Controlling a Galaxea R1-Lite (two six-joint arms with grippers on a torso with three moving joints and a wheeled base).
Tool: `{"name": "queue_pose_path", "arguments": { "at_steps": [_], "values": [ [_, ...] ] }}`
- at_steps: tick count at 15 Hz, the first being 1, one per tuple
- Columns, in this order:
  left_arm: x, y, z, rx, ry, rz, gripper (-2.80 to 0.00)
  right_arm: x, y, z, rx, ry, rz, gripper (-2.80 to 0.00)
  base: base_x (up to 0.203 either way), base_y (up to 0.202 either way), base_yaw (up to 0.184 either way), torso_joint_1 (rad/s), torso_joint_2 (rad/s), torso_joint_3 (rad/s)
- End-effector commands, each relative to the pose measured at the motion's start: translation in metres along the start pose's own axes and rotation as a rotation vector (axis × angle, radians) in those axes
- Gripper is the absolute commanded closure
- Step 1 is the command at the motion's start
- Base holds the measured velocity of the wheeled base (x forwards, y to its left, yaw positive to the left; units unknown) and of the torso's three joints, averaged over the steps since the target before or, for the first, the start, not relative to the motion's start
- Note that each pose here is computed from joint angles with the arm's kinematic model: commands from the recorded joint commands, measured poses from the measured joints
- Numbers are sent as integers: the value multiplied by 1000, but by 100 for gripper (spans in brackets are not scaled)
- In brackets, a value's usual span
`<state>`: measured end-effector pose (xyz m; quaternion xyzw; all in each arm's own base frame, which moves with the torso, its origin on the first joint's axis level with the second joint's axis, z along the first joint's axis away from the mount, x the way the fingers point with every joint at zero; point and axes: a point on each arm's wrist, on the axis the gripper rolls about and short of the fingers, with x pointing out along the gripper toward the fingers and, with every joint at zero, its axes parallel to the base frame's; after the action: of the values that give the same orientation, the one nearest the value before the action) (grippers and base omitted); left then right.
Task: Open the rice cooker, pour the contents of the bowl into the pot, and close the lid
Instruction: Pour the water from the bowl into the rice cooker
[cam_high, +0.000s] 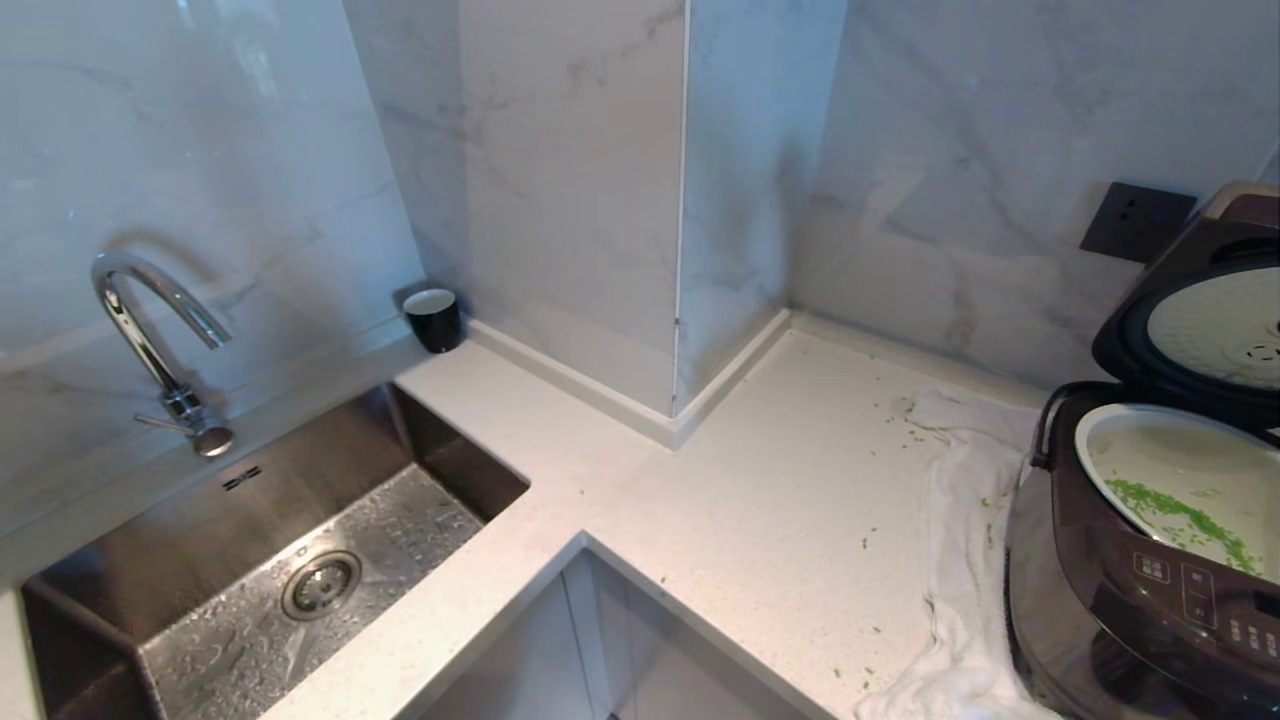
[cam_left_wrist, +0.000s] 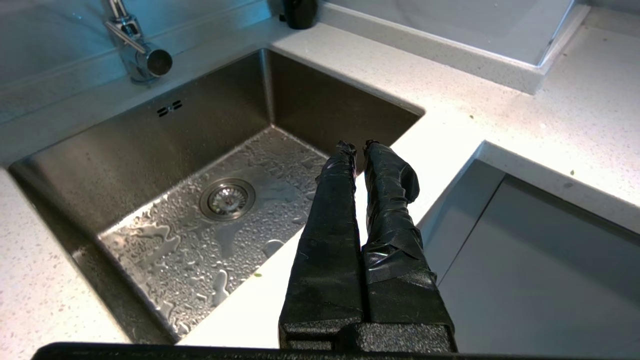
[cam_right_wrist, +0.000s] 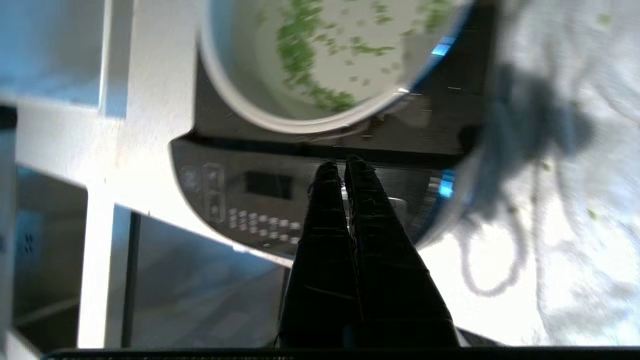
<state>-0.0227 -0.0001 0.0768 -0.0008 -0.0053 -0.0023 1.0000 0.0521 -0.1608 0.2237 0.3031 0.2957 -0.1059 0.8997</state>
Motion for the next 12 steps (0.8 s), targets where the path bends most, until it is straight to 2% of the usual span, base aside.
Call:
{"name": "queue_pose_path", "arguments": {
  "at_steps": [1,8,12],
  "values": [
    [0,0,-1,1,3,0,0,4,19,-1,-77,19,48,0,0,0,0,0,0,0],
    [0,0,-1,1,3,0,0,29,80,-13,-339,171,303,0,0,0,0,0,0,0],
    [0,0,-1,3,3,2,0,29,94,-16,-358,191,350,0,0,0,0,0,0,0]
  ]
}}
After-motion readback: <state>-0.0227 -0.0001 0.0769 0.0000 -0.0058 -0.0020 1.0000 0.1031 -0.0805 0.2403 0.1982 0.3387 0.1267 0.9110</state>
